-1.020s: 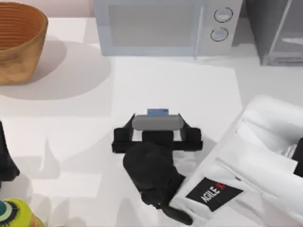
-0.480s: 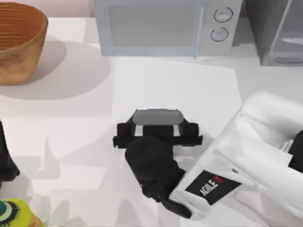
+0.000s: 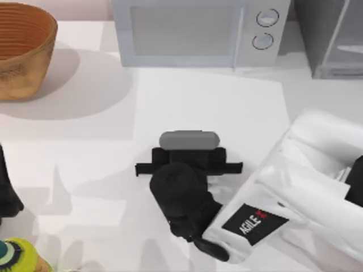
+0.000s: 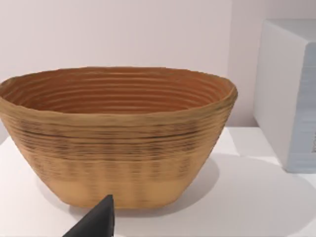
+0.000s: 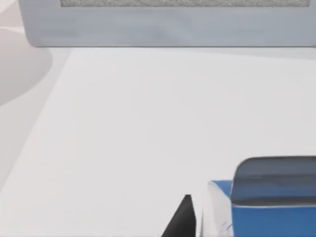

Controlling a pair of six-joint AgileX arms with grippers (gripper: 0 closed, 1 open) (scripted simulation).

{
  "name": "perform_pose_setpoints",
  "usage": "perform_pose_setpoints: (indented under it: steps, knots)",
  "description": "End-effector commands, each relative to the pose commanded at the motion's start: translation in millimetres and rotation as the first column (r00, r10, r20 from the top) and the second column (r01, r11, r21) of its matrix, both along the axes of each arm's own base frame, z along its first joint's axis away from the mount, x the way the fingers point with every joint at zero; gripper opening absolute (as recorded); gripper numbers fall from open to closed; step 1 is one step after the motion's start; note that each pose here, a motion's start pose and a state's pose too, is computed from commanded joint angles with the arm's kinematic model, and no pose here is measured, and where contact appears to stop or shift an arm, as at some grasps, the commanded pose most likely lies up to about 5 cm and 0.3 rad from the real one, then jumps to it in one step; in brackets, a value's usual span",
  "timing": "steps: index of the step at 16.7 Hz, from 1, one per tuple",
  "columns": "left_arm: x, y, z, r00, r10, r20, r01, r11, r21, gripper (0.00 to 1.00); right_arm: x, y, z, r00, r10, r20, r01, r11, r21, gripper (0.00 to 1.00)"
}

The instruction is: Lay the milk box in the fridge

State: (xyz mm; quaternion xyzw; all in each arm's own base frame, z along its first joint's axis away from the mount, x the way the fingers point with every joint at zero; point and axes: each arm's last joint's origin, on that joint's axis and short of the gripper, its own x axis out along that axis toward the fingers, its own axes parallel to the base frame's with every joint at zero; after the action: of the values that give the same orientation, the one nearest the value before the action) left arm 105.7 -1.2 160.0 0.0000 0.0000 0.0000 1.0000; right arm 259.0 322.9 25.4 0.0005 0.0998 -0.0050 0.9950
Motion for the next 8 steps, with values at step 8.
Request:
perform_pose_setpoints:
  steps: [8]
  knots:
    - [0.0,0.0,0.0,1.000,0.000,0.000,0.000,1.000,0.000,1.00,0.0,0.0,0.0,1.000,0.000,0.000,0.000,1.000,0.000,0.00]
